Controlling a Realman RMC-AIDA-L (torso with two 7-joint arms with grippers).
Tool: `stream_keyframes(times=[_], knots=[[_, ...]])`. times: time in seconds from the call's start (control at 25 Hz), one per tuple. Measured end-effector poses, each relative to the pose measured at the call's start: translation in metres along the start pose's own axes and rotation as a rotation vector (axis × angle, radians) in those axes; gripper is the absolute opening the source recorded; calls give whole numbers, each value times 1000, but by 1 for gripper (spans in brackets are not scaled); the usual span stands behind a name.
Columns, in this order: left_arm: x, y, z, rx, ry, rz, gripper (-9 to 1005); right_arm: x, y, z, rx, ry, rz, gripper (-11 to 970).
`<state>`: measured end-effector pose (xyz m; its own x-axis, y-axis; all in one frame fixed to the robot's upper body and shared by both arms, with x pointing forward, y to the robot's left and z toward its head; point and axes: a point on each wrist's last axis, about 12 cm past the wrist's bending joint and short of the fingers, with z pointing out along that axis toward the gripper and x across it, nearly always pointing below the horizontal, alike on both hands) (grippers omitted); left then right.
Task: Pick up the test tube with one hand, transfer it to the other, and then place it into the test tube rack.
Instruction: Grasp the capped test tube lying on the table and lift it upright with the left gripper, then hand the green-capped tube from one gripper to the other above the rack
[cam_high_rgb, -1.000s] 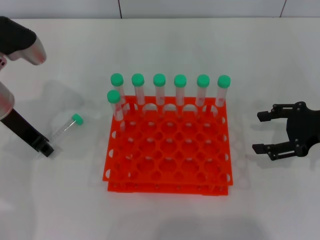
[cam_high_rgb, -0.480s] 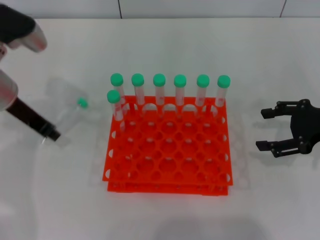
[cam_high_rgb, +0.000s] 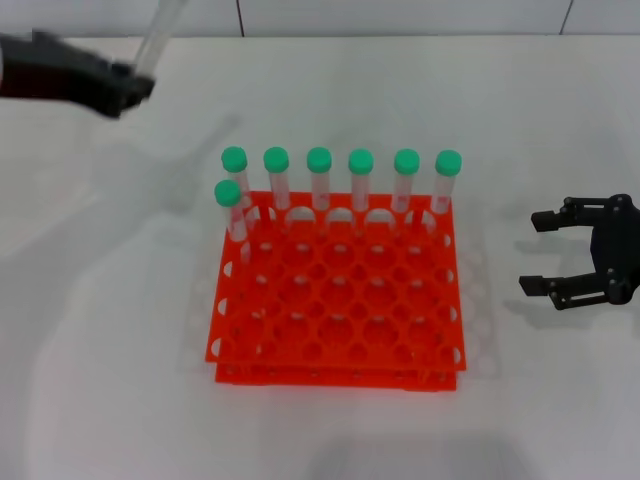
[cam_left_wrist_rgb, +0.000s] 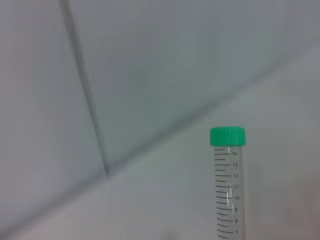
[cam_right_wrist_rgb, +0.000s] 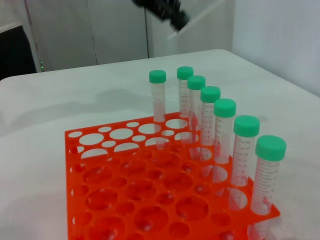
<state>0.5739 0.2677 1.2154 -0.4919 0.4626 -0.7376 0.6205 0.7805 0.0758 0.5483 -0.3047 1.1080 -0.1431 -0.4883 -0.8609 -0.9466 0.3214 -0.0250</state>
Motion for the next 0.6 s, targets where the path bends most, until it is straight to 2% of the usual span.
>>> stream_keyframes(times=[0.16,0.32,0.4,0.6], knots=[[6,-2,-3,67,-284,2,196,1,2,0,0,-11,-4,781],[18,-4,9,208,-469,-83,196,2,5,1,0,-24,-5,780],[22,-3,18,305,-523,-121,197,2,5,1,-2,-29,-6,779],[28,0,36,553,-506,-144,197,0,8,6,-16,-42,-13,778]])
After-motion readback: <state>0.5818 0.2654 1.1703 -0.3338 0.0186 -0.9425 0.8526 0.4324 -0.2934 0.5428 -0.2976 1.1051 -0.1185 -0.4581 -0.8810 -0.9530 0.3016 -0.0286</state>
